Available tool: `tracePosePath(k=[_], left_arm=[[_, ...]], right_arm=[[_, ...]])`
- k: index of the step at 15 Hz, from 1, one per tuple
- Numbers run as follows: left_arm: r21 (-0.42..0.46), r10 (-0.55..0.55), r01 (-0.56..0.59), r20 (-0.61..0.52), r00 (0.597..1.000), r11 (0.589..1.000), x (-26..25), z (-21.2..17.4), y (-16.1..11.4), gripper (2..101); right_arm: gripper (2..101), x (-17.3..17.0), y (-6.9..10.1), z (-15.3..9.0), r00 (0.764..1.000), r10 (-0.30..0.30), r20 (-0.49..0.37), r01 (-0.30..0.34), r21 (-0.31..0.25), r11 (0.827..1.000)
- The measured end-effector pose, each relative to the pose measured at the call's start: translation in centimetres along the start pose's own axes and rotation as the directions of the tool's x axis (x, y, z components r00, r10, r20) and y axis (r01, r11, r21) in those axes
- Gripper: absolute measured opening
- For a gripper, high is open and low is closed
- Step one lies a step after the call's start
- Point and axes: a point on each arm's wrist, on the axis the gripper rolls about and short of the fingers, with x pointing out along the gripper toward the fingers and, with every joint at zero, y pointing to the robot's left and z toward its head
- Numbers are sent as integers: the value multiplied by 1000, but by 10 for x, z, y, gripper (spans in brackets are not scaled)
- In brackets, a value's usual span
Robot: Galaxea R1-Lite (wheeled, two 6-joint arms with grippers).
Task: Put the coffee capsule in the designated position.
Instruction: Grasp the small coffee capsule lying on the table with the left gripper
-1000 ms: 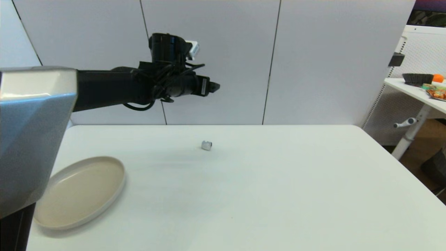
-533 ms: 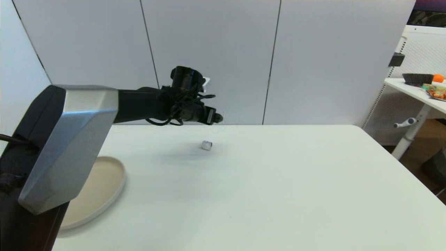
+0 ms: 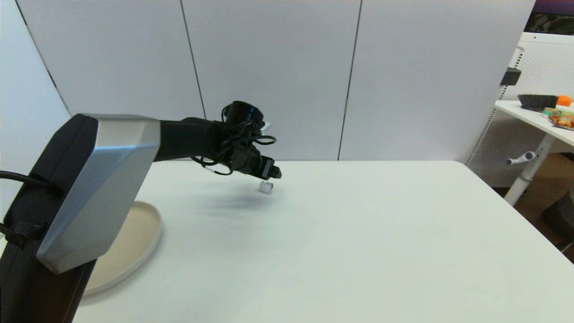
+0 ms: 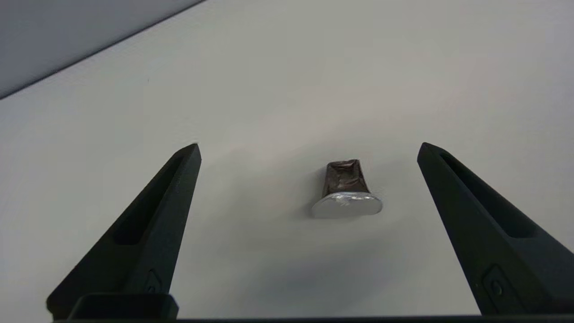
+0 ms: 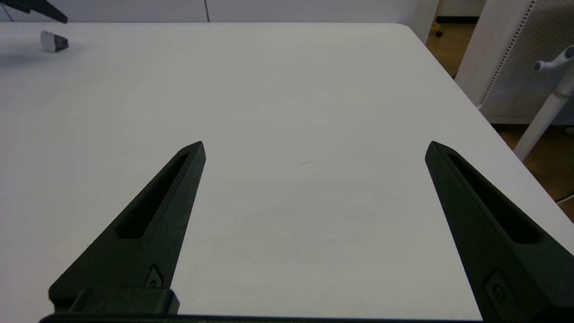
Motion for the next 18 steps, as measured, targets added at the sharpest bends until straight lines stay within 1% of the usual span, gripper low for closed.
tracePosePath(k=[5, 15, 18], left_arm=[[-1, -1, 1, -90, 996, 1000, -1, -8, 0, 978], [6, 0, 0, -112, 994, 1000, 4, -12, -3, 978], [16, 45, -43, -125, 991, 999, 10, -15, -5, 978]], right_arm=[[971, 0, 0, 0, 1000, 0, 0, 0, 0, 1000], [971, 0, 0, 0, 1000, 0, 0, 0, 0, 1000], [971, 0, 0, 0, 1000, 0, 0, 0, 0, 1000]])
